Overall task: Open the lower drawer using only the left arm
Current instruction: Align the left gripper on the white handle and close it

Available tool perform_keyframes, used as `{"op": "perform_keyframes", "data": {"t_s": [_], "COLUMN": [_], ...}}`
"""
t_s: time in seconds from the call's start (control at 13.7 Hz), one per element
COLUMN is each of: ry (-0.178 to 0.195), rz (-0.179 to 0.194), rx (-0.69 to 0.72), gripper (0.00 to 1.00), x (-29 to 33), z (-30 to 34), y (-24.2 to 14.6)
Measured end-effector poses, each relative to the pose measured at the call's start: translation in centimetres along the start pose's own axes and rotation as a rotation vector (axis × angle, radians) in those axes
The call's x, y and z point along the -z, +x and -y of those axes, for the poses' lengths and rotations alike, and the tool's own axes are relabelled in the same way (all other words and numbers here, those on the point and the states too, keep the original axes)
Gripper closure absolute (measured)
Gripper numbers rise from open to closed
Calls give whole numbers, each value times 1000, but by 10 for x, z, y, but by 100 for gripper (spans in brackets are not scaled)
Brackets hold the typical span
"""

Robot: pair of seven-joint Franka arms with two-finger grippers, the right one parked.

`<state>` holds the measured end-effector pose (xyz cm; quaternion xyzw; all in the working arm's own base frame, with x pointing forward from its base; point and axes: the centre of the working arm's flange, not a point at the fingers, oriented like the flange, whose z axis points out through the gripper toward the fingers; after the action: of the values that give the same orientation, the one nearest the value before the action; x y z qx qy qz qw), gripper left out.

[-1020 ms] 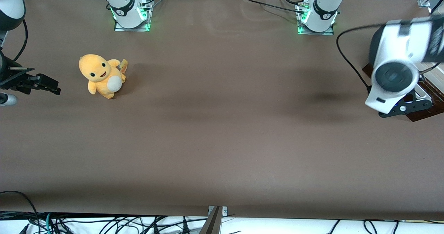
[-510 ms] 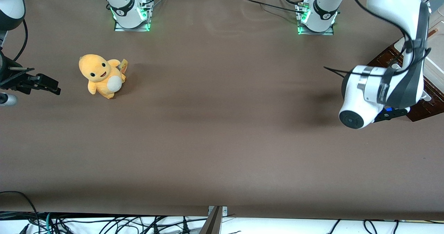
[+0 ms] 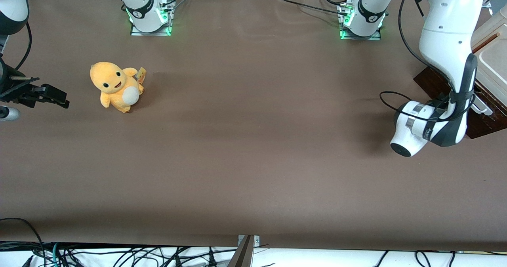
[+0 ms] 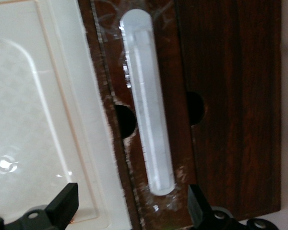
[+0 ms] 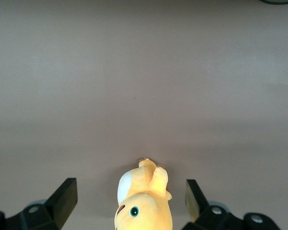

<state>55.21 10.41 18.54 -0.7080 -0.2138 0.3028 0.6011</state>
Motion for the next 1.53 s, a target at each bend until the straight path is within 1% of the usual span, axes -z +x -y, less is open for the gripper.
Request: {"op": "perform_keyframes", "data": {"t_s": [0.07,0.15,0.22,0.29,0.36,0.44,0.58,0.66,0.73,0.8,0.87,0.95,1.02,1.09,1.17,1.31,1.53], "ry": [-5,-3,-6,-13,-19,-28,-38,-34,-31,-30,-30,-31,-30,-26,-23,-18,-20], "rz": [-19,-36,-41,-37,-31,-31,-35,-35,-35,-35,-36,-37,-40,-46,-51,-52,-54], "rx": [13,25,34,37,40,43,55,64,67,68,68,69,71,73,75,82,112], "gripper": [0,3,4,11,13,17,20,21,28,44,51,51,58,70,70,80,81], "x": [-5,-11,-18,-24,-29,-32,-37,-39,-40,-40,-40,-40,-39,-39,-39,-38,-37], "z": [-3,-2,0,1,2,1,-4,-7,-11,-12,-13,-13,-13,-12,-12,-10,-10], "y": [5,12,20,25,28,31,32,30,28,27,27,26,26,27,27,27,27]}}
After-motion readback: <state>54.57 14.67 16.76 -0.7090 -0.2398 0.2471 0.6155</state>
